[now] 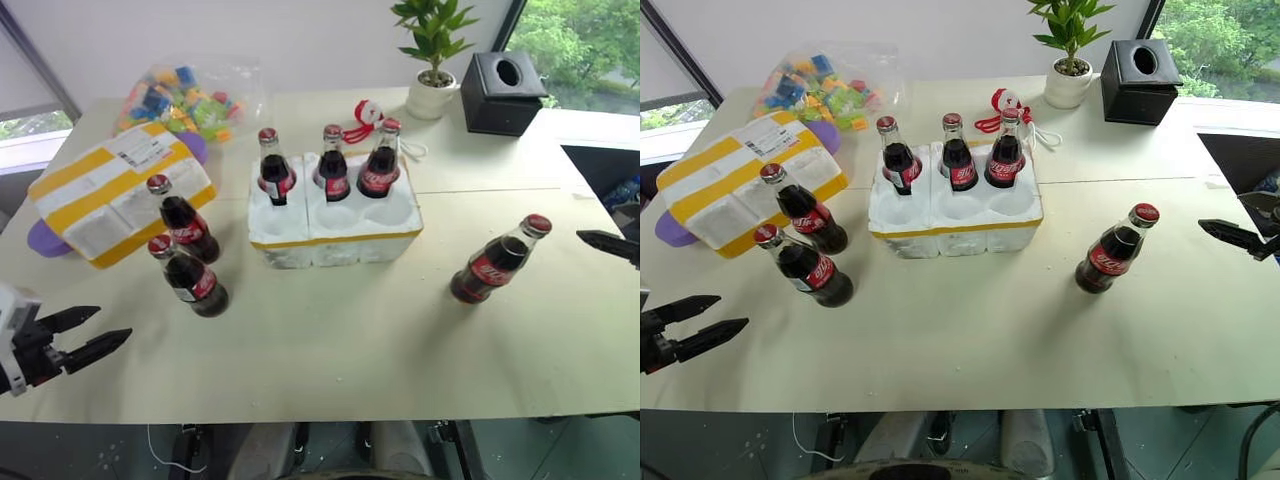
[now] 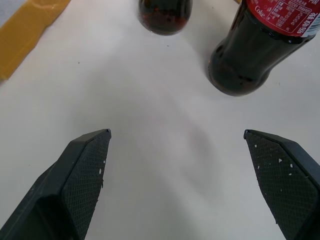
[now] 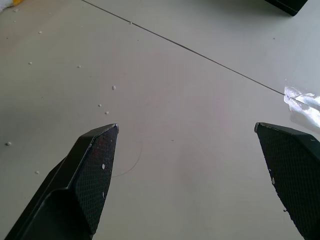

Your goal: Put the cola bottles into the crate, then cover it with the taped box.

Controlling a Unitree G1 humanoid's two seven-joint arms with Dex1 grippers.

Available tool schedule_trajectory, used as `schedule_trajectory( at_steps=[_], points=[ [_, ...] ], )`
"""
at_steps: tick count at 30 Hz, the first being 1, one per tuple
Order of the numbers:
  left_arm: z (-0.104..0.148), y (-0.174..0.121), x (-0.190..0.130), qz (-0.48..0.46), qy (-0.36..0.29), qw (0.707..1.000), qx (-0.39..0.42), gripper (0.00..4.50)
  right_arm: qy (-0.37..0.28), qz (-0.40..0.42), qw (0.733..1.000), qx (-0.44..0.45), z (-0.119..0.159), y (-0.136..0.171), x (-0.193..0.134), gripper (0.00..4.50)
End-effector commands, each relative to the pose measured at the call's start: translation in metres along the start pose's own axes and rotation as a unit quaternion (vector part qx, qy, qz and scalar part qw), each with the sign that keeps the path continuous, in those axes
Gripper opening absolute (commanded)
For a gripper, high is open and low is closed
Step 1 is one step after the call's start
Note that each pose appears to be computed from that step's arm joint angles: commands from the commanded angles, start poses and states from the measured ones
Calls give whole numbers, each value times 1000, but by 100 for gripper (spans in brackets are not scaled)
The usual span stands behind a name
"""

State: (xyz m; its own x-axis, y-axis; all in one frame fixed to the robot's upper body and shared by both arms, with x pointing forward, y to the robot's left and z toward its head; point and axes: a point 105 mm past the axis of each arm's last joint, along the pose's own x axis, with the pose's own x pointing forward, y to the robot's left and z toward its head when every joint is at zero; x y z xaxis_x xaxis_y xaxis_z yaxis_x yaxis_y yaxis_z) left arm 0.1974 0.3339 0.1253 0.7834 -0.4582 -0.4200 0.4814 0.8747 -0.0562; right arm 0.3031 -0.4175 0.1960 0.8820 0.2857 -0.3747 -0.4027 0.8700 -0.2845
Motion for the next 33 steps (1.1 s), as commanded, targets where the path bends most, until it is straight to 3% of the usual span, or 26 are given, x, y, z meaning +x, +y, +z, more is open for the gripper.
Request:
schedule_trajectory(
  at_steps=[1, 14, 19, 25, 33],
  points=[
    [19, 6, -4, 16, -23, 999, 28, 447, -18, -15, 1000, -11, 11, -6, -5, 450],
    [47, 27, 7, 30, -58, 997, 40, 447, -48, -13, 999, 15, 24, -10, -17, 450],
    [73, 22, 23, -20, -71, 995, 62, 447, -110, 51, 993, -6, 85, -1, -27, 450],
    [106, 12, 58, -88, -84, 987, 106, 447, -155, 170, 971, -62, 167, 39, -28, 450],
    [111, 17, 98, -115, -78, 983, 120, 447, -190, 283, 935, -98, 221, 93, -19, 450]
  ],
)
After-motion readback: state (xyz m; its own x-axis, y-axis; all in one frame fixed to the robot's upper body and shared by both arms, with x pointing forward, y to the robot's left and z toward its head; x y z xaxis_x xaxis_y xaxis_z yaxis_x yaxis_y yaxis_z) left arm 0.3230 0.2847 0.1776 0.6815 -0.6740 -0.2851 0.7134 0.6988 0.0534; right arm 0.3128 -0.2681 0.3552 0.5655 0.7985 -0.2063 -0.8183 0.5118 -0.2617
